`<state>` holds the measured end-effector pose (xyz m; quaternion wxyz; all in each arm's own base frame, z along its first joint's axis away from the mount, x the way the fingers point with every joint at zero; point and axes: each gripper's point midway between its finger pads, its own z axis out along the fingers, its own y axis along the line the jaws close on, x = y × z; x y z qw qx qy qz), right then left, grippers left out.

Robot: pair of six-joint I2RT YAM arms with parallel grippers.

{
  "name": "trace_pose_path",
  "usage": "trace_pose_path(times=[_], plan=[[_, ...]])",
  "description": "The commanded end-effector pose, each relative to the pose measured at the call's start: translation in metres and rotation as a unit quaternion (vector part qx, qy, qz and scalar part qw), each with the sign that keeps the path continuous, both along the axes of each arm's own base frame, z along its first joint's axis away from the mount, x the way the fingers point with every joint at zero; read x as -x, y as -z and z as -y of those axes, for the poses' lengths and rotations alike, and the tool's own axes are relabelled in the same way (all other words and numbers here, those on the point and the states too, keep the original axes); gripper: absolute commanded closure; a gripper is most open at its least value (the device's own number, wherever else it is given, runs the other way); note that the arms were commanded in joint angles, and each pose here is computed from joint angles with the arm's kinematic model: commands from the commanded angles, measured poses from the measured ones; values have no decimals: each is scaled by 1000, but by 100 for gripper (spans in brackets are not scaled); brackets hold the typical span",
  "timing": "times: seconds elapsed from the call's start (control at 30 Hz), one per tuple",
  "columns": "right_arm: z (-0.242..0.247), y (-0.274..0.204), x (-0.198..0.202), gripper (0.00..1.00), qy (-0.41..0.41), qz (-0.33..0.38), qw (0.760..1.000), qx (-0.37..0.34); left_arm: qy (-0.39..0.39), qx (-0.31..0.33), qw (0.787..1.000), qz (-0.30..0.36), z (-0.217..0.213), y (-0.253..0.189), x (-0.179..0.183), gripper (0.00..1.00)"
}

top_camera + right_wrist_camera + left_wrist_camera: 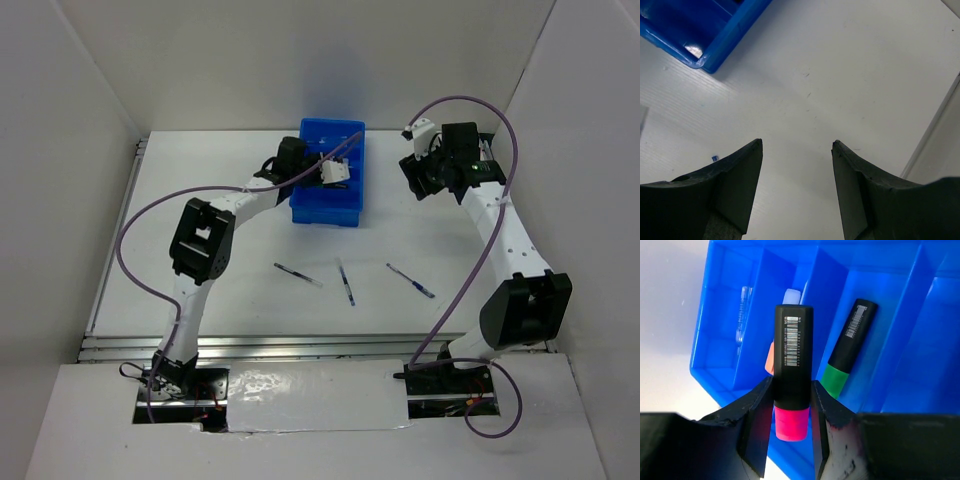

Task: Sort the stationery into containers
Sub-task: Place the stationery into the container, then grab a piece of stationery with the right arm

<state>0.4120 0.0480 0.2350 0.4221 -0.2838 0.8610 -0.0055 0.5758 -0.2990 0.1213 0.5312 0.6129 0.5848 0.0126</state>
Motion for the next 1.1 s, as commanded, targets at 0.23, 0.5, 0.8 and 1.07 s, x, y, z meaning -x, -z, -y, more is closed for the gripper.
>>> trace_pose_path(times=[0.23,0.5,0.8,1.07], plan=[[-3,-1,5,35,-1,-19,1000,-12,-1,44,996,76,10,-44,-14,42],[-2,37,51,40,-9,-129,991,-28,0,58,992,108,16,-83,3,32],[-51,95,117,46,-84,-226,970,-15,-145,248,955,74,-59,-217,32,28],[-40,160,138,54,-30,-281,959,19,-225,323,918,-58,-144,-212,91,36]])
